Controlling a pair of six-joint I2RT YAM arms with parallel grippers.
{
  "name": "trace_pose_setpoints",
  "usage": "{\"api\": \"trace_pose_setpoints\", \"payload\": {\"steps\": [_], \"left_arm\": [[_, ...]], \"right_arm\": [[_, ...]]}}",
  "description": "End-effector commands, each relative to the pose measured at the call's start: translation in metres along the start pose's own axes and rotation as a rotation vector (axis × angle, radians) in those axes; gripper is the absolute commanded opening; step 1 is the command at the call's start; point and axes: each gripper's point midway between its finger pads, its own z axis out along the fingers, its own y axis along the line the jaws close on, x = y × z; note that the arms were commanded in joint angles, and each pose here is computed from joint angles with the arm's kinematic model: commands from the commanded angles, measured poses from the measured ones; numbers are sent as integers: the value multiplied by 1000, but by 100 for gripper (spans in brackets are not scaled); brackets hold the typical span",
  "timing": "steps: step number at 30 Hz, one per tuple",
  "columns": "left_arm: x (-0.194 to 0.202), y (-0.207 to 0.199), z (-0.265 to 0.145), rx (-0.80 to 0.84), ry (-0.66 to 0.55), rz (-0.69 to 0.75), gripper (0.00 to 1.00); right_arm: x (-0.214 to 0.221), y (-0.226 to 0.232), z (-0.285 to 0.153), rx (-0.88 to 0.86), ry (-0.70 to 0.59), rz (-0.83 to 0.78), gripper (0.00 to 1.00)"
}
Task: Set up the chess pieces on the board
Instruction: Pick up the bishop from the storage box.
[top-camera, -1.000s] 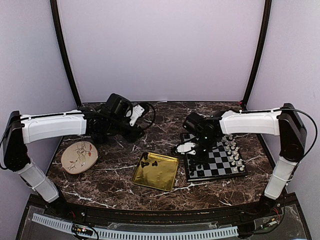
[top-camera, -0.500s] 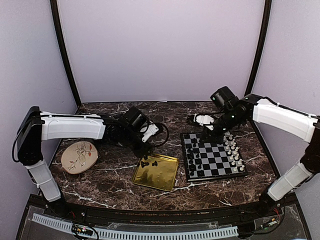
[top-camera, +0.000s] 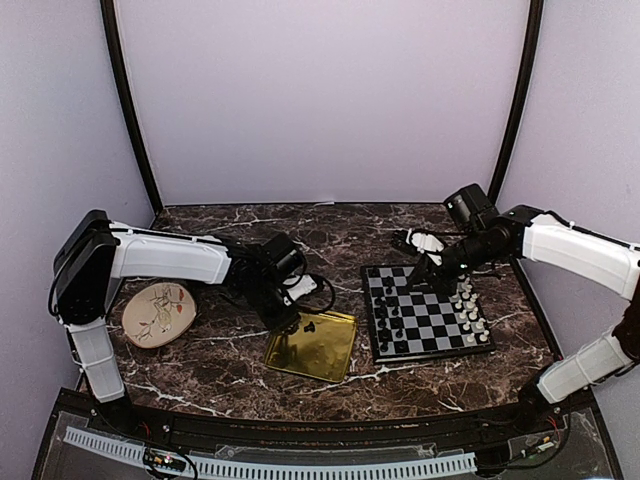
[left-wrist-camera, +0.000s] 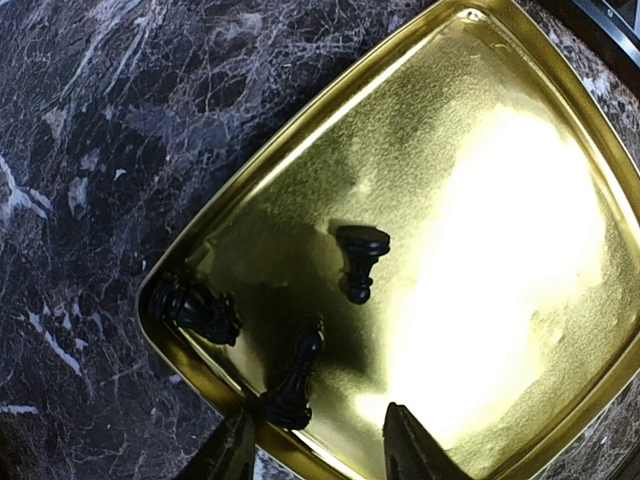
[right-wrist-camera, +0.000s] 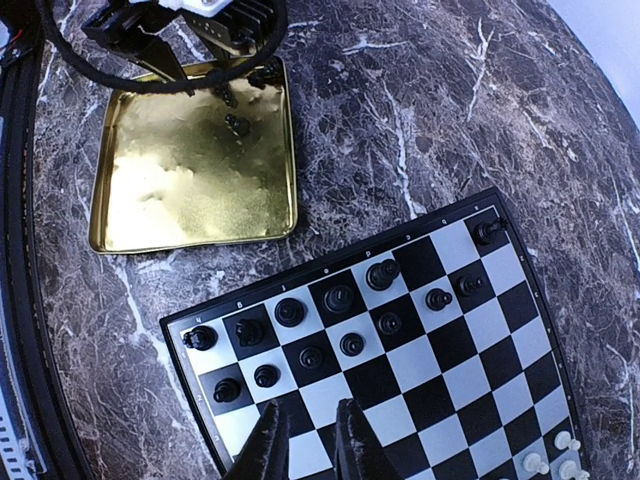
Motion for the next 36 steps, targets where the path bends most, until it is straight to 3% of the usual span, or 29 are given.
{"api": "trace_pose_setpoints", "payload": {"steps": [1,13,36], "left_arm": [[6,3,-1,-11,41,13,47],[0,7,10,-29,50,46,40],[28,9,28,-104,190,96,29]], "right_arm": [[-13,-2,-3,-13,-62,4,18],[-10,0,4,-40,-48,13,19],[-6,1,7,-45,-38,14,18]]}}
